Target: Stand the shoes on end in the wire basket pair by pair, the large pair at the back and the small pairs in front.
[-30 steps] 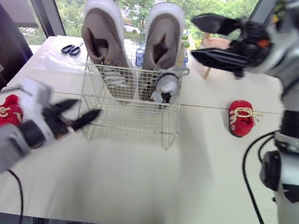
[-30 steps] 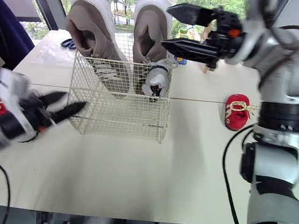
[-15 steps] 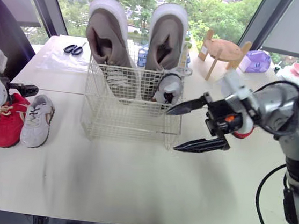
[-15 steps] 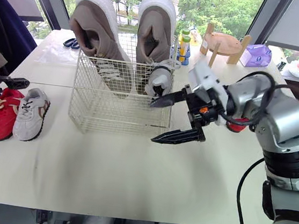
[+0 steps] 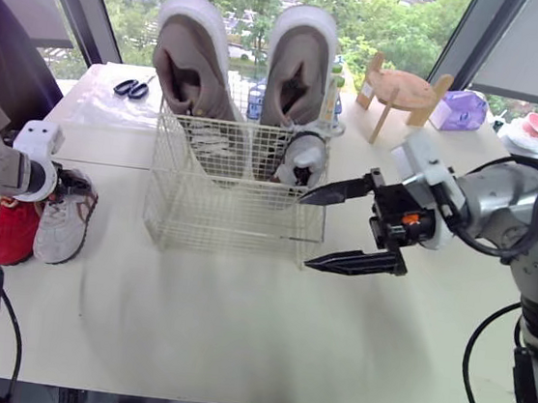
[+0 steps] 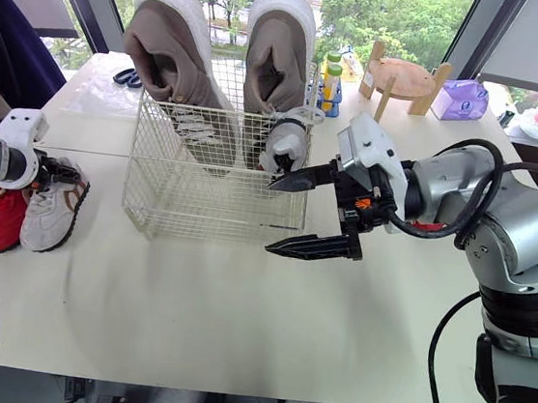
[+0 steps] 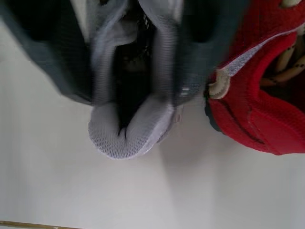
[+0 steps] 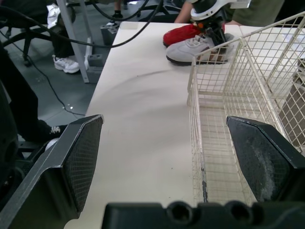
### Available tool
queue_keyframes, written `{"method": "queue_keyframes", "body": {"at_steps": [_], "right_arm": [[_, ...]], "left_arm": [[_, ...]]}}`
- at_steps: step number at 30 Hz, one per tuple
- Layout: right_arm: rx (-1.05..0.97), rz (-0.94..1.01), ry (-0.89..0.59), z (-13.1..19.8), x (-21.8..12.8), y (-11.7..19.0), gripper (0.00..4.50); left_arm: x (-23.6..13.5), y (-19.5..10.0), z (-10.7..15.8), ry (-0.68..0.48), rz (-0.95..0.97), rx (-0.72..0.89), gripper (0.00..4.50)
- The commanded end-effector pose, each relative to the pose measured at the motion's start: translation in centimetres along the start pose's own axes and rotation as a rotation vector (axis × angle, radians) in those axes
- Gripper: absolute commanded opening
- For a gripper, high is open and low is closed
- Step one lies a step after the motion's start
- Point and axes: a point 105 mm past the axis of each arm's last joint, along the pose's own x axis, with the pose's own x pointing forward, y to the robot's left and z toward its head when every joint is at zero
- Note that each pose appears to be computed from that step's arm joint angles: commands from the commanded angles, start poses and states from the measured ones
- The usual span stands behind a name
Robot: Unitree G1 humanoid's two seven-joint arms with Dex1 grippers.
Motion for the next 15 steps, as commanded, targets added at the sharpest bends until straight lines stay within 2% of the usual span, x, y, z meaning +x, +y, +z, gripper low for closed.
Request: {"method": "queue_keyframes", "body": {"at_steps": [1,2,3,8,10,11,13,15], "right_arm": [[-0.042,-0.025,-0.016,1.0,-0.5,0.2,4.50],[-0.041,-0.027,-0.016,1.0,-0.5,0.2,4.50],[-0.041,-0.029,-0.016,1.0,-0.5,0.2,4.50],[-0.038,-0.034,-0.012,0.9,-0.7,0.1,4.50],[-0.032,-0.038,-0.013,0.8,-0.9,0.0,4.50],[-0.023,-0.045,-0.019,0.8,-1.1,-0.2,4.50],[-0.007,-0.063,-0.035,1.0,-1.5,-0.6,4.50],[0.008,-0.087,-0.061,1.3,-2.0,-1.1,4.50]], "left_arm": [[0.5,0.3,-0.2,0.015,0.013,0.009,0.61],[0.5,0.2,-0.1,0.013,0.012,0.011,0.17],[0.5,0.1,0.1,0.012,0.006,0.007,0.03],[-1.2,0.4,1.8,-0.046,0.004,-0.026,0.03],[-4.0,-0.5,4.3,-0.160,-0.041,-0.044,0.03],[-6.6,-1.3,6.2,-0.266,-0.061,-0.043,0.03],[-10.5,-2.5,7.7,-0.417,-0.064,-0.032,0.03],[-13.4,-3.8,8.0,-0.561,-0.054,-0.001,0.03]]}}
